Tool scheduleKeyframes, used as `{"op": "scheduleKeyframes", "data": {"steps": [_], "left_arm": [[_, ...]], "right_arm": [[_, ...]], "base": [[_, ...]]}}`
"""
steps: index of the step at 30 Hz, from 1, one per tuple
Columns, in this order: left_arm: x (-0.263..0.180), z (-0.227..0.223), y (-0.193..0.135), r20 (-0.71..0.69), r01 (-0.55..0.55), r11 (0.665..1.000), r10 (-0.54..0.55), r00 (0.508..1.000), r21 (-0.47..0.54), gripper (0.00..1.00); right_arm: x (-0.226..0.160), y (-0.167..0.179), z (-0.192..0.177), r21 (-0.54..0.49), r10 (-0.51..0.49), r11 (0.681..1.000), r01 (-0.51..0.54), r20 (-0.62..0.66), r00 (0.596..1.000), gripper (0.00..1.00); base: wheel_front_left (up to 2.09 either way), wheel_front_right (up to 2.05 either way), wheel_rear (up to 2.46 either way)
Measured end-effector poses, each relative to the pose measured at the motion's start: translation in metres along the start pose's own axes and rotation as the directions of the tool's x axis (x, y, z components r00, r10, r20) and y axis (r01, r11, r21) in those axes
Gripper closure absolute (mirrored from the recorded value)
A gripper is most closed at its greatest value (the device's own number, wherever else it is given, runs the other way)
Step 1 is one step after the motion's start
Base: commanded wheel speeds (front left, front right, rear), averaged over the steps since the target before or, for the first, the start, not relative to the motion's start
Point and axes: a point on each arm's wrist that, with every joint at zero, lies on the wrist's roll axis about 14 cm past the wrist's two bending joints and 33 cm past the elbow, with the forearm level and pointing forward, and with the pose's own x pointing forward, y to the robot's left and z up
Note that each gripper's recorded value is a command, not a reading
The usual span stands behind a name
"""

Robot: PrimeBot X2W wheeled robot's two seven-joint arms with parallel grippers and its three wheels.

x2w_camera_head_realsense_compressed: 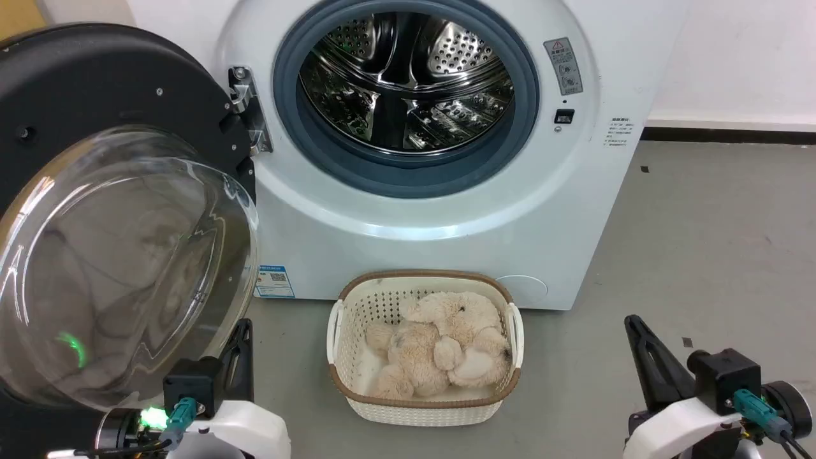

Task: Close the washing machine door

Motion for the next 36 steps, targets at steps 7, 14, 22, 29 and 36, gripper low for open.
{"op": "scheduleKeyframes", "data": {"steps": [7,14,22,29,36], "left_arm": [[0.0,0.0,0.0,0.0,0.0,1.0,0.0,1.0,0.0,1.0],[0.0,0.0,0.0,-0.001,0.0,1.0,0.0,1.0,0.0,0.0],[-0.001,-0.001,-0.001,0.001,0.002,1.0,-0.002,1.0,-0.001,0.0],[-0.003,0.0,0.002,0.013,-0.011,1.0,0.011,1.0,-0.006,0.0],[-0.008,0.001,0.01,0.025,-0.038,0.999,0.039,0.999,-0.01,0.0]], "right_arm": [[0.0,0.0,0.0,0.0,0.0,1.0,0.0,0.0,1.0,1.0],[0.0,0.0,0.0,0.001,0.001,1.0,-0.001,0.0,1.0,0.0],[0.0,0.001,0.001,0.004,0.004,1.0,-0.004,0.006,1.0,0.0],[0.003,0.005,0.003,0.012,0.017,1.0,-0.018,0.02,1.0,0.0],[0.007,0.013,0.005,0.024,0.043,0.999,-0.044,0.037,0.998,0.0]], "base": [[0.0,0.0,0.0],[0.0,0.0,0.0],[0.0,0.0,0.0],[0.0,0.0,0.0],[0.0,0.0,0.0]]}}
